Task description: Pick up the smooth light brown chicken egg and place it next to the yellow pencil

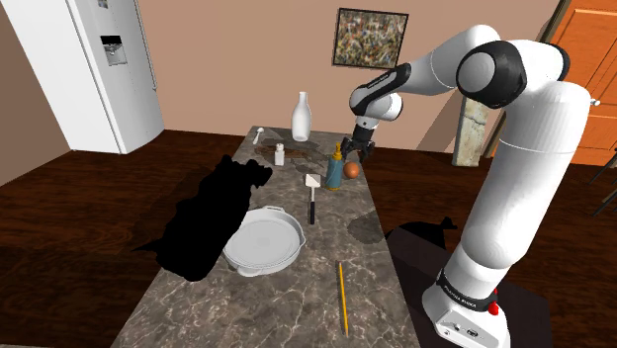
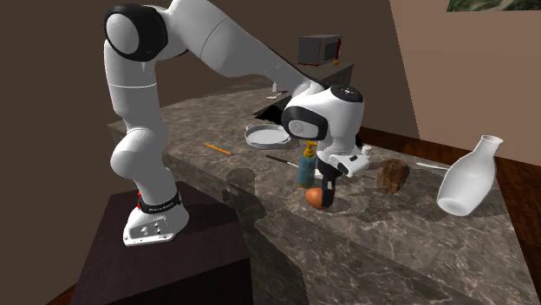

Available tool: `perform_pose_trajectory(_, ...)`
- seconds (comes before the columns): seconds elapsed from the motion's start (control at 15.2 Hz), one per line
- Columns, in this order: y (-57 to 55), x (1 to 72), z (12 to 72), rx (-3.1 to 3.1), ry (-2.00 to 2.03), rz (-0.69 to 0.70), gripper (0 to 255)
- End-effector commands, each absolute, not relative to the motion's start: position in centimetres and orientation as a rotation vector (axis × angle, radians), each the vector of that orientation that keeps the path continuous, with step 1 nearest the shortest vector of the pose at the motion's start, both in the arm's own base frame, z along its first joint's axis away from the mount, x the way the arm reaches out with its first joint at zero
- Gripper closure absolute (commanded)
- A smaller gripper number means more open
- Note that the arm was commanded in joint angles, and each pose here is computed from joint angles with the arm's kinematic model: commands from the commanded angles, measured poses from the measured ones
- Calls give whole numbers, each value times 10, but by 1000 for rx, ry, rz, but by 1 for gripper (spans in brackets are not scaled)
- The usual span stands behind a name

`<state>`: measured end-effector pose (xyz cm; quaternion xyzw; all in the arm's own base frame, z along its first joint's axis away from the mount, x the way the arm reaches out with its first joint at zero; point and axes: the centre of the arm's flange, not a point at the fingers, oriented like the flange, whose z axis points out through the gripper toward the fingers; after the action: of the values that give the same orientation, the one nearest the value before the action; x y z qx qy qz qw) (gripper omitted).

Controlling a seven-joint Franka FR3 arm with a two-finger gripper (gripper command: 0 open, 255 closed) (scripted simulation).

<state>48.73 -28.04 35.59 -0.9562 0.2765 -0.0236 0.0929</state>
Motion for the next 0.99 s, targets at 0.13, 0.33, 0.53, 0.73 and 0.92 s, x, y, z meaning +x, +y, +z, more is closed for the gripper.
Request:
perform_pose_trajectory(0.13,-277,489,335,-2837,824,-71,0)
perform_pose_trajectory(0.33,-276,490,326,-2837,824,-71,0)
perform_pose_trajectory(0.53,-276,490,326,-2837,824,-71,0)
perform_pose_trajectory(0.73,-276,490,327,-2837,824,-71,0)
perform_pose_trajectory(0.92,-276,490,327,-2837,824,-71,255)
